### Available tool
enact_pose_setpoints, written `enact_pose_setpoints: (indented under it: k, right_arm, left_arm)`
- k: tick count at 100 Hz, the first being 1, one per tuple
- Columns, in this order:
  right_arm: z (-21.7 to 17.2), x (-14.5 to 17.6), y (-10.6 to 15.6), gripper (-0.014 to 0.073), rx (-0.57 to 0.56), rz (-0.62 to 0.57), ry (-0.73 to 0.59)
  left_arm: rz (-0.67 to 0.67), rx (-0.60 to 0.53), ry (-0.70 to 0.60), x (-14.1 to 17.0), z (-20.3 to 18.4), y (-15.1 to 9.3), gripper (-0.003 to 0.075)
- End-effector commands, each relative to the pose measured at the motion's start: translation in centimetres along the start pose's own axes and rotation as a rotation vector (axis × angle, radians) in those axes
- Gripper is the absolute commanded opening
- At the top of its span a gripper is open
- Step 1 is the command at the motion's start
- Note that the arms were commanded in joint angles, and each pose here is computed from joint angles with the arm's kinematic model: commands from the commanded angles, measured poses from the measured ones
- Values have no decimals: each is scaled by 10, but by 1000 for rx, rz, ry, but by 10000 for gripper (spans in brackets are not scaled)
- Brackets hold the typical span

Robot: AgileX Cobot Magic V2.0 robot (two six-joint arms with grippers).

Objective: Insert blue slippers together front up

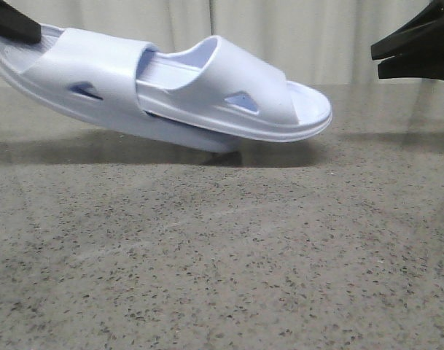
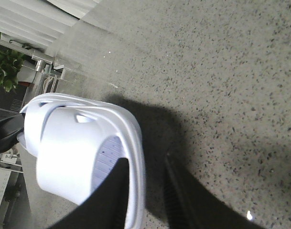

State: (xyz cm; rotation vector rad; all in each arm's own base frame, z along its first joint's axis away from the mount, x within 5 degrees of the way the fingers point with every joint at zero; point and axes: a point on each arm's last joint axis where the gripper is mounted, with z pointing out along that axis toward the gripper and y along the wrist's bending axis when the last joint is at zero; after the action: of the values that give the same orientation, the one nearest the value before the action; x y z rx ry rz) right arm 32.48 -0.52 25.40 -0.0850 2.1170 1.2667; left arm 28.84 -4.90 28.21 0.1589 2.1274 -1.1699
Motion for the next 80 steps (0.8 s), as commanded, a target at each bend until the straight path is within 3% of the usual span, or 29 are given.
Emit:
enact_pose_setpoints:
  k: [1,29,63,80]
  right_arm:
    - [-10,-8,28,136,-147,-67,-11]
    - [-10,-8,28,134,-147,-67,-11]
    - [-13,-9,26,134,-138,-63,-22]
    - [-18,-10,24,134,-128,-59,-35]
  left_arm:
    - [46,41,-35,-8,0,-19,57]
    - [96,-30,-15,-4,10,-20,397]
    - [162,-132,6,-11,-7,-3,405]
    - [200,-136,-32,-25,-26,-8,405]
